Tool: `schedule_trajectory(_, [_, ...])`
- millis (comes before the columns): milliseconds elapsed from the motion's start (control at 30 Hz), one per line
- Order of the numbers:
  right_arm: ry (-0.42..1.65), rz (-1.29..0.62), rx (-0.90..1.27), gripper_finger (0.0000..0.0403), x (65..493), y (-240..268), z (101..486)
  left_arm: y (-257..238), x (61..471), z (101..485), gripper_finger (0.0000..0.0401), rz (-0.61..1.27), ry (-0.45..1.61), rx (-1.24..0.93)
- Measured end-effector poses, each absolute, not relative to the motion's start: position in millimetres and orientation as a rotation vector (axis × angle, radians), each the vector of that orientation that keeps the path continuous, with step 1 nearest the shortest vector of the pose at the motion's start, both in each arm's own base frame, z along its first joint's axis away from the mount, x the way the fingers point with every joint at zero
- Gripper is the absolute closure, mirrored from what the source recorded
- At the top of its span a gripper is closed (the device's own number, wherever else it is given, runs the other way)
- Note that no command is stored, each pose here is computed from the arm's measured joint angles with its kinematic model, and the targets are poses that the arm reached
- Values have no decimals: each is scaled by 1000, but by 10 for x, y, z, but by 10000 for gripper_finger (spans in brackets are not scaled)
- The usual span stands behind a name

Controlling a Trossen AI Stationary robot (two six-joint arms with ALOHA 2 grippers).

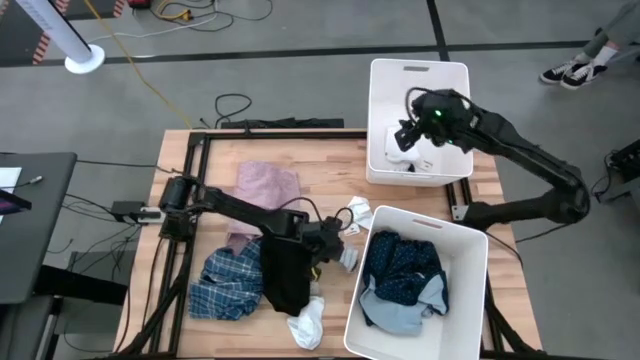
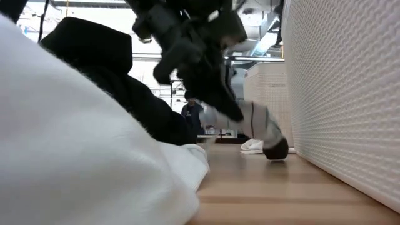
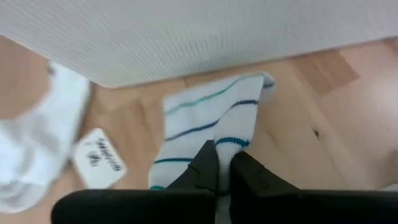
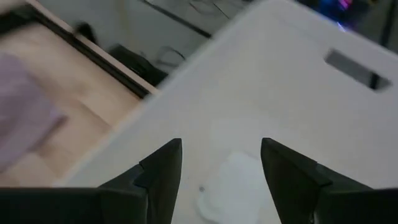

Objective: Sort clothes
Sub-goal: Put the striped white sock in the top laundry bin

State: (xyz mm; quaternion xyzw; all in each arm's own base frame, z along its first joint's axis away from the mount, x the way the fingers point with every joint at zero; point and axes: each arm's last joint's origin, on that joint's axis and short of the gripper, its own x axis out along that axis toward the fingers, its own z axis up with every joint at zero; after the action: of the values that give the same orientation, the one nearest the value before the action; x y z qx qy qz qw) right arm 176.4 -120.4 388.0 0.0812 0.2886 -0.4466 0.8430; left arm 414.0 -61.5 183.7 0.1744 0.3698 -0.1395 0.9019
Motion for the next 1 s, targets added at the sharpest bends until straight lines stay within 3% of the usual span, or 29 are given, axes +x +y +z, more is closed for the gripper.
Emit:
schedule_trajectory(633, [472,-414,22,168,2092,-128,4018,-332,3281,3395,397,6,534,484])
schedule_trajectory(1000, [433,-181,-112,168,2666,447,3817,-97,2791,3932,396,142,376,452])
